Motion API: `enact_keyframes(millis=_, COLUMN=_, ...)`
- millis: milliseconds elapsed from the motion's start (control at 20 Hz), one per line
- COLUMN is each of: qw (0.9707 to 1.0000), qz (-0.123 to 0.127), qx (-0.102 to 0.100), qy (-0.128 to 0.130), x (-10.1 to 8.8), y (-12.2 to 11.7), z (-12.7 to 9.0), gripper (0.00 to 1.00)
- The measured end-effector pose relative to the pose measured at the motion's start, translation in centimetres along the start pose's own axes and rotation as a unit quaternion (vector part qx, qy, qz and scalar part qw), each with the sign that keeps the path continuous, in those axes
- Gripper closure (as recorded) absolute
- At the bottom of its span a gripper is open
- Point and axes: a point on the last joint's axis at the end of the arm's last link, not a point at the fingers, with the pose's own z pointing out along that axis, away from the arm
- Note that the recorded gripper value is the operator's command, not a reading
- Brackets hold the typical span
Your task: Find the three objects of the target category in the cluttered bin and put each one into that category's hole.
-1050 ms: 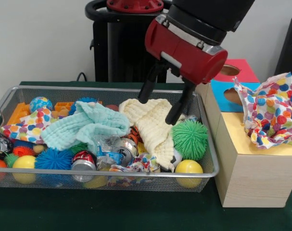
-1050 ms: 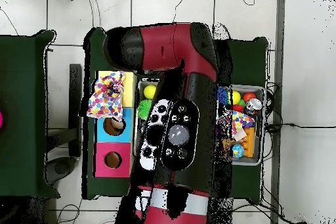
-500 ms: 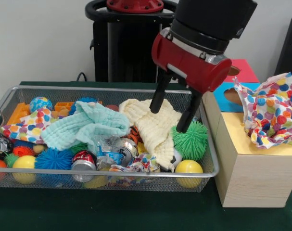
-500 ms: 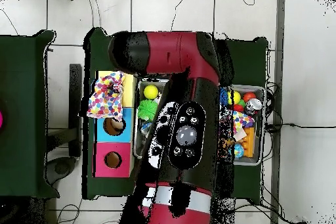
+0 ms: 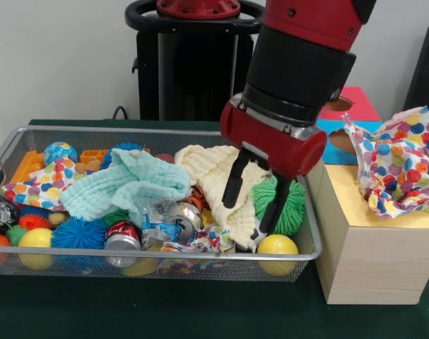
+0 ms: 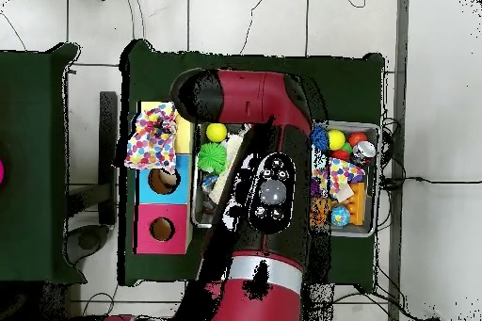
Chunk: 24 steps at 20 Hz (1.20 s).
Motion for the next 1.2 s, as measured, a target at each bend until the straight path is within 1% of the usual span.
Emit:
enact_keyframes(millis=100, qw=1.0, qz=0.004, qx=-0.004, qy=0.003, x=0.7, y=-0.2, z=1.1, gripper=0.0)
enact_keyframes(millis=250, qw=0.9998, qz=0.011, qx=-0.008, qy=0.011, x=1.4, y=-0.4, z=2.1, gripper=0.0)
enact_keyframes(millis=400, qw=0.9989, qz=0.026, qx=-0.017, qy=0.034, x=2.4, y=-0.7, z=3.6, gripper=0.0)
enact_keyframes(millis=500, qw=0.9976, qz=0.038, qx=-0.022, qy=0.054, x=2.8, y=-1.0, z=4.6, gripper=0.0)
enact_keyframes(millis=550, qw=0.9971, qz=0.041, qx=-0.024, qy=0.059, x=2.8, y=-1.1, z=4.9, gripper=0.0)
enact_keyframes(millis=600, qw=0.9951, qz=0.054, qx=-0.032, qy=0.076, x=2.6, y=-1.5, z=5.7, gripper=0.0)
enact_keyframes(millis=650, qw=0.9942, qz=0.059, qx=-0.035, qy=0.082, x=2.3, y=-1.7, z=5.9, gripper=0.0)
enact_keyframes(millis=700, qw=0.9924, qz=0.069, qx=-0.042, qy=0.092, x=1.9, y=-1.9, z=6.4, gripper=0.0)
enact_keyframes(millis=800, qw=0.9901, qz=0.081, qx=-0.05, qy=0.103, x=1.2, y=-2.3, z=6.9, gripper=0.0)
enact_keyframes(millis=900, qw=0.9871, qz=0.094, qx=-0.06, qy=0.115, x=0.3, y=-2.7, z=7.4, gripper=0.0)
enact_keyframes(millis=1100, qw=0.983, qz=0.105, qx=-0.074, qy=0.131, x=-0.6, y=-3.0, z=7.8, gripper=0.0)
enact_keyframes(millis=1150, qw=0.9813, qz=0.104, qx=-0.08, qy=0.141, x=-0.9, y=-3.1, z=7.9, gripper=0.0)
enact_keyframes(millis=1200, qw=0.9808, qz=0.102, qx=-0.082, qy=0.144, x=-0.9, y=-3.1, z=8.0, gripper=0.0)
